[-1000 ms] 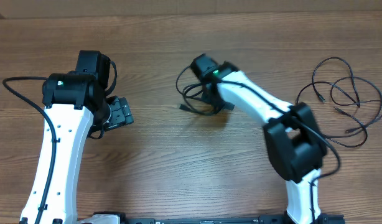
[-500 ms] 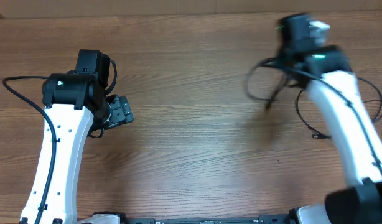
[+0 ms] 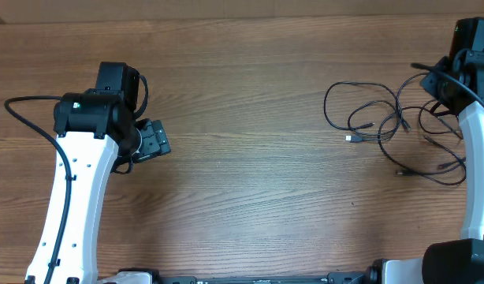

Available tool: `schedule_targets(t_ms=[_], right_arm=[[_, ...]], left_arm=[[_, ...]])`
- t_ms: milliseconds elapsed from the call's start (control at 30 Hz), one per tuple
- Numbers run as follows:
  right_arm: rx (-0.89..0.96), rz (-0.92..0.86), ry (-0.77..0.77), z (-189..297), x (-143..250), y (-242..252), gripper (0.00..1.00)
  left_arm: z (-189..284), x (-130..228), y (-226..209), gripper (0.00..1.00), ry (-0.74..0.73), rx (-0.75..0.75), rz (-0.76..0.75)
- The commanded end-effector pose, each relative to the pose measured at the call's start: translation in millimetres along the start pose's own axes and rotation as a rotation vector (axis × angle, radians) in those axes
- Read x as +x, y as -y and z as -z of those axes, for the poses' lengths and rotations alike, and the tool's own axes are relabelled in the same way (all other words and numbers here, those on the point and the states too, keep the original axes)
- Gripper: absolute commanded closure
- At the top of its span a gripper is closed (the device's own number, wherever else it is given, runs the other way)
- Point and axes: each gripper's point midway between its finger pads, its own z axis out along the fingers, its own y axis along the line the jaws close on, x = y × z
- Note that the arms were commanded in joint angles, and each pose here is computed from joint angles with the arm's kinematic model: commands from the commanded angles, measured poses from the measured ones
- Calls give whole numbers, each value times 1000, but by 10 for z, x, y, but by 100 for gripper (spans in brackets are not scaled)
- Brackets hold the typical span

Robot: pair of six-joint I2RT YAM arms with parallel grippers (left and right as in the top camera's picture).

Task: Untangle cables
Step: 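Carry the cable rightward with the right gripper and drop it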

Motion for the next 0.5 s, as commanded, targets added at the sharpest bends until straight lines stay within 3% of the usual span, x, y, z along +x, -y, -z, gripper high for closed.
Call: schedule_targets(t_ms=[0, 233, 400, 467], right_arm=[[-230, 115, -87, 120, 153, -380, 63], [-244, 157, -178, 108, 397, -388, 47], [-156, 164, -179, -180, 503, -250, 35], [-159, 194, -178, -343, 583, -258, 35]], left_arm=[[14, -3, 11, 11, 6, 12, 5], [14, -1, 12, 11, 6, 12, 5], [14, -2, 11, 11, 6, 12, 5], [14, -1, 12, 11, 6, 12, 5]])
